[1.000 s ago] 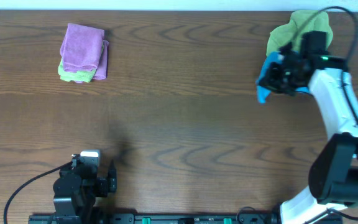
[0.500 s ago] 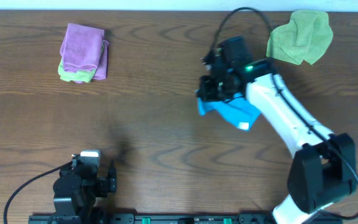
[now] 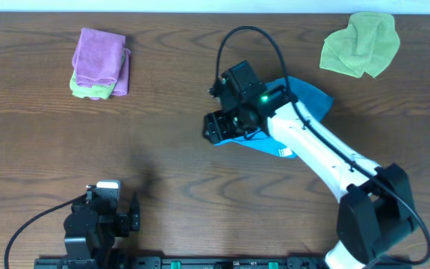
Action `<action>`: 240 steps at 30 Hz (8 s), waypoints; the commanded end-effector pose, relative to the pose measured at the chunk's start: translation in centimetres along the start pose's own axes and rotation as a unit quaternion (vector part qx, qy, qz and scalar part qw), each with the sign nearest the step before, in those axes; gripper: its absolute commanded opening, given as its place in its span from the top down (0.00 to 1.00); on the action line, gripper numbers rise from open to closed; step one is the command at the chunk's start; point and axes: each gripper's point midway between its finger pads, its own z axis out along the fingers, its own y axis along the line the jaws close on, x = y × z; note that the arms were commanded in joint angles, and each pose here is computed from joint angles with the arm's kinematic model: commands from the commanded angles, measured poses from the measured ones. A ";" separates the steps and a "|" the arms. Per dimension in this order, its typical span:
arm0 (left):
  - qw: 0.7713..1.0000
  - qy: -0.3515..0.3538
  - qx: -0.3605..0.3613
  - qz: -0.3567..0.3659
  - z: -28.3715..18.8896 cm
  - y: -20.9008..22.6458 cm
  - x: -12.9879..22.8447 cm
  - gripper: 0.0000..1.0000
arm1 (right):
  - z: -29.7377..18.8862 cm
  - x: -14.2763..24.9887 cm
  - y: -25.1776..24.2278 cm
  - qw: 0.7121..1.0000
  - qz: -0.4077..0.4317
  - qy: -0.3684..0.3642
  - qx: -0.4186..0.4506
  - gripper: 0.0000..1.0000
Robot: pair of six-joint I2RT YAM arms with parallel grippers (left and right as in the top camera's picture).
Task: Fold the cloth
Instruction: 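Drag the blue cloth with the right gripper toward table center, then pull the blue cloth toward the front and release it, then reach the left gripper to the blue cloth's left corner and grasp, then grasp the right corner with the right gripper and stretch cloth apart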
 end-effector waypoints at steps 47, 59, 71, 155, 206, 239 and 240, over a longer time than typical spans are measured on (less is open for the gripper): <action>1.000 -0.001 -0.002 0.010 0.0 0.0 0.0 0.05 | 1.3 8.6 -16.6 0.996 0.063 0.058 0.013 0.99; 1.000 -0.001 -0.002 0.010 0.0 0.0 0.0 0.05 | -6.7 14.8 -20.1 0.946 0.186 0.121 0.236 0.99; 1.000 -0.001 -0.002 0.010 0.0 0.0 0.0 0.05 | -10.1 17.7 -19.4 0.915 0.273 0.127 0.267 0.45; 0.812 0.361 0.367 -0.274 15.8 -24.3 -5.6 0.04 | -14.7 17.2 -11.3 0.919 0.302 -0.248 0.055 0.32; 0.818 0.434 0.301 -0.228 11.2 -13.0 -2.1 0.94 | -6.6 20.3 -12.9 0.898 0.415 -0.146 0.025 0.34; 0.802 0.471 0.334 -0.156 8.6 -16.9 -0.4 0.94 | 3.3 17.3 -9.1 0.874 0.479 -0.066 -0.052 0.86; 0.802 0.470 0.334 -0.157 8.6 -16.9 -0.4 0.94 | 3.3 17.3 -9.0 0.876 0.475 -0.066 -0.053 0.99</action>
